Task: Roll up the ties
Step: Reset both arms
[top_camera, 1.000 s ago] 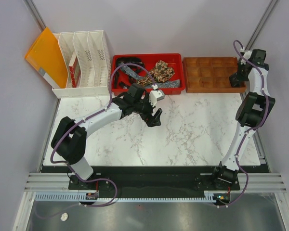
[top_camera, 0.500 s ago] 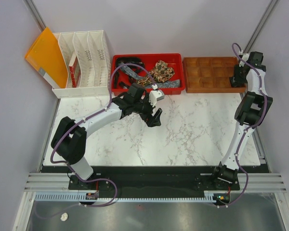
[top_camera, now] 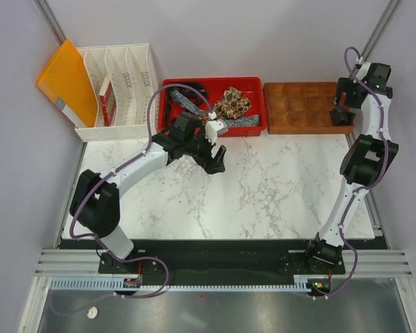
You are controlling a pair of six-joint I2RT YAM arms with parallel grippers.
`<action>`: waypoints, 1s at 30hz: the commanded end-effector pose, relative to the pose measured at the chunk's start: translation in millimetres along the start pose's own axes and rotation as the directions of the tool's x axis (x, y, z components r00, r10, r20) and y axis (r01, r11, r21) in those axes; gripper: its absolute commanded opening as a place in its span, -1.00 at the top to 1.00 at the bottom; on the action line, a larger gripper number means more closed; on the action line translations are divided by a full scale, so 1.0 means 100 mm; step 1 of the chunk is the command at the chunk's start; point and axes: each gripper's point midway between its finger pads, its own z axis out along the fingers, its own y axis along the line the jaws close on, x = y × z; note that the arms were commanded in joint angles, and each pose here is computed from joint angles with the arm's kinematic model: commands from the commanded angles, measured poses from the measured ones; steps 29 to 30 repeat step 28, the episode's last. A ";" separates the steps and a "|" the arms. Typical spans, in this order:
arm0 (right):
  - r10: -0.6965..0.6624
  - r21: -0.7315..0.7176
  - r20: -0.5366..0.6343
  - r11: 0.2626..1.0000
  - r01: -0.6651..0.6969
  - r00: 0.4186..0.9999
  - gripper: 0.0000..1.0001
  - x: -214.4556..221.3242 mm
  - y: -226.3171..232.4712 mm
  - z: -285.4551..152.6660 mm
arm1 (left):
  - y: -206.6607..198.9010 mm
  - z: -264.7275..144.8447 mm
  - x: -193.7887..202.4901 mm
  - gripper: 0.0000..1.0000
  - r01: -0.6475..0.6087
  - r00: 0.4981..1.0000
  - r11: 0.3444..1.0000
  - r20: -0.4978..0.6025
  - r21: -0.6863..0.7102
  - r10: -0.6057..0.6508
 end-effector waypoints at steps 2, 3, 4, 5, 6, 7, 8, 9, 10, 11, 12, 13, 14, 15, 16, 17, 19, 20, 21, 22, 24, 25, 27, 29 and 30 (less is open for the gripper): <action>0.017 -0.053 0.362 0.999 0.002 0.932 -0.96 -1.20 0.15 -1.22 | 0.25 -0.49 -0.47 -0.99 0.112 0.985 0.992 0.139 -0.049 -0.105; 0.030 -0.084 0.375 0.996 0.001 0.926 -0.96 -1.24 0.21 -1.30 | 0.30 -0.55 -0.56 -0.99 0.155 0.976 0.986 0.160 -0.056 -0.145; 0.041 -0.102 0.393 0.995 0.000 0.919 -0.96 -1.28 0.25 -1.37 | 0.45 -0.62 -0.58 -0.99 0.191 0.970 0.976 0.172 -0.101 -0.172; 0.049 -0.134 0.404 0.991 0.006 0.914 -0.96 -1.29 0.32 -1.50 | 0.49 -0.65 -0.51 -0.99 0.221 0.969 0.968 0.136 -0.114 -0.206; 0.074 -0.171 0.402 0.985 -0.004 0.913 -0.96 -1.29 0.40 -1.55 | 0.54 -0.74 -0.65 -0.99 0.214 0.969 0.968 0.153 -0.131 -0.193; 0.078 -0.215 0.401 0.977 0.011 0.913 -0.96 -1.27 0.50 -1.60 | 0.66 -0.81 -0.66 -0.99 0.222 0.969 0.960 0.149 -0.168 -0.198; 0.124 -0.256 0.383 0.966 -0.023 0.916 -0.96 -1.22 0.57 -1.66 | 0.70 -0.87 -0.65 -0.99 0.228 0.969 0.958 0.142 -0.176 -0.205; 0.156 -0.295 0.363 0.955 -0.045 0.919 -0.96 -1.18 0.66 -1.68 | 0.71 -0.95 -0.65 -0.99 0.214 0.972 0.961 0.135 -0.176 -0.192; 0.165 -0.331 0.346 0.943 -0.045 0.924 -0.96 -1.13 0.76 -1.70 | 0.81 -1.06 -0.61 -0.99 0.225 0.970 0.954 0.142 -0.196 -0.199; 0.170 -0.342 0.313 0.938 -0.056 0.934 -0.96 -1.00 0.83 -1.71 | 0.82 -1.17 -0.61 -0.99 0.219 0.970 0.953 0.154 -0.210 -0.189; 0.163 -0.357 0.291 0.933 -0.051 0.943 -0.96 -0.90 0.96 -1.70 | 0.84 -1.23 -0.51 -0.99 0.218 0.972 0.950 0.137 -0.222 -0.191; 0.158 -0.369 0.268 0.928 -0.050 0.950 -0.96 -0.80 1.04 -1.70 | 0.92 -1.30 -0.43 -0.99 0.229 0.971 0.940 0.130 -0.253 -0.202; 0.159 -0.378 0.208 0.923 -0.070 0.965 -0.96 -0.52 1.13 -1.67 | 0.94 -1.32 -0.36 -0.99 0.233 0.971 0.936 0.114 -0.264 -0.209; 0.145 -0.400 0.174 0.914 -0.065 0.974 -0.96 -0.36 1.29 -1.66 | 0.92 -1.35 -0.23 -0.99 0.229 0.973 0.936 0.074 -0.265 -0.217; 0.114 -0.409 0.188 0.912 -0.028 0.975 -0.96 -0.29 1.38 -1.79 | 0.98 -1.40 -0.17 -0.99 0.244 0.970 0.924 0.069 -0.295 -0.234; 0.101 -0.413 0.114 0.910 -0.045 0.988 -0.96 0.06 1.45 -1.67 | 0.98 -1.42 -0.06 -0.99 0.265 0.964 0.916 0.059 -0.302 -0.260; 0.065 -0.434 0.102 0.901 -0.014 0.993 -0.96 0.28 1.62 -1.76 | 0.97 -1.53 0.00 -0.99 0.285 0.958 0.902 0.078 -0.325 -0.275; 0.052 -0.443 0.040 0.896 -0.029 0.998 -0.96 0.57 1.68 -1.69 | 0.96 -1.55 0.05 -0.99 0.297 0.955 0.896 0.082 -0.330 -0.286; 0.030 -0.455 0.020 0.890 -0.018 0.999 -0.96 0.71 1.77 -1.70 | 0.94 -1.51 0.22 -0.99 0.318 0.947 0.887 0.061 -0.333 -0.317; 0.011 -0.458 -0.011 0.889 -0.014 1.000 -0.96 0.93 1.81 -1.72 | 0.92 -1.56 0.23 -0.99 0.314 0.949 0.883 0.078 -0.349 -0.307; -0.050 -0.454 -0.018 0.890 0.037 0.999 -0.96 1.11 1.87 -1.72 | 0.86 -1.50 0.48 -0.99 0.341 0.937 0.874 0.054 -0.347 -0.344; -0.059 -0.453 -0.035 0.891 0.037 0.998 -0.96 1.23 1.88 -1.73 | 0.86 -1.53 0.49 -0.99 0.341 0.938 0.869 0.071 -0.358 -0.339; -0.062 -0.450 -0.042 0.892 0.037 0.997 -0.96 1.29 1.88 -1.75 | 0.83 -1.50 0.61 -0.99 0.377 0.923 0.851 0.075 -0.365 -0.377; -0.062 -0.445 -0.038 0.894 0.039 0.997 -0.96 1.31 1.87 -1.78 | 0.85 -1.54 0.62 -0.99 0.387 0.919 0.835 0.087 -0.392 -0.385; -0.062 -0.445 -0.038 0.894 0.039 0.997 -0.96 1.31 1.87 -1.78 | 0.85 -1.54 0.62 -0.99 0.387 0.919 0.835 0.087 -0.392 -0.385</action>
